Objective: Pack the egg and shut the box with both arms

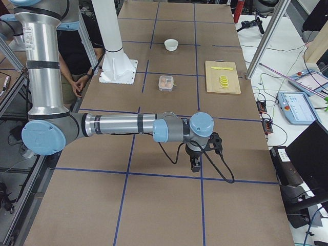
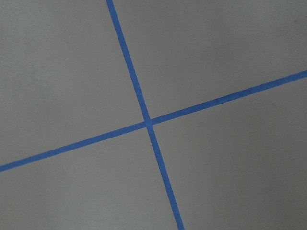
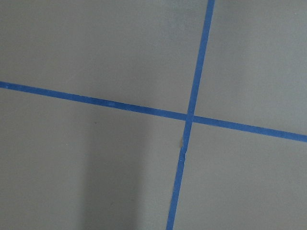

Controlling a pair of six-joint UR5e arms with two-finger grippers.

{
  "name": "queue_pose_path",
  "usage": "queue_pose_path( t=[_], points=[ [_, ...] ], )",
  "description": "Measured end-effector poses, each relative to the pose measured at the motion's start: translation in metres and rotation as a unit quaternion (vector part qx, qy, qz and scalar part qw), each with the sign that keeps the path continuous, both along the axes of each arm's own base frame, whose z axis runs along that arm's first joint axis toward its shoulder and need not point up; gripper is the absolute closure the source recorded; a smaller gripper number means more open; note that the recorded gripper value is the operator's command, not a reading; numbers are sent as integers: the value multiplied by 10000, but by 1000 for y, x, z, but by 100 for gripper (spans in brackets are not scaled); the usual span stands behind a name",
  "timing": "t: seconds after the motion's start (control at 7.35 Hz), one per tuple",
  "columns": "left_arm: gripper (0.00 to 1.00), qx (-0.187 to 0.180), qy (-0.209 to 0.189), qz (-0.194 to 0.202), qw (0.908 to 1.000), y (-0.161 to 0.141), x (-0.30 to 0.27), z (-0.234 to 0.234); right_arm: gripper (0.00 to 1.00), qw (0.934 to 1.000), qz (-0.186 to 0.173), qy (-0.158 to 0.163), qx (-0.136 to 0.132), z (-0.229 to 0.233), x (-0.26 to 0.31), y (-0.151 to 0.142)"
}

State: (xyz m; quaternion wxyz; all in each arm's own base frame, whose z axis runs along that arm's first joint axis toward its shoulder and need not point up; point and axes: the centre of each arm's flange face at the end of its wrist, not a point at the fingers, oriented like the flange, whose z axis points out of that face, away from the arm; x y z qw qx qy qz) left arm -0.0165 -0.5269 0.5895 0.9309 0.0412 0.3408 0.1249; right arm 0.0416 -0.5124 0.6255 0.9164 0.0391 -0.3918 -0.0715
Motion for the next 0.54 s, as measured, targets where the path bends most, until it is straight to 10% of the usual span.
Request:
queue_pose_path(
  t=[0.54],
  points=[
    [0,-94,-45,6,9999,2,-1,11,0,10000,1,-65,12,-1,-1,5]
  ],
)
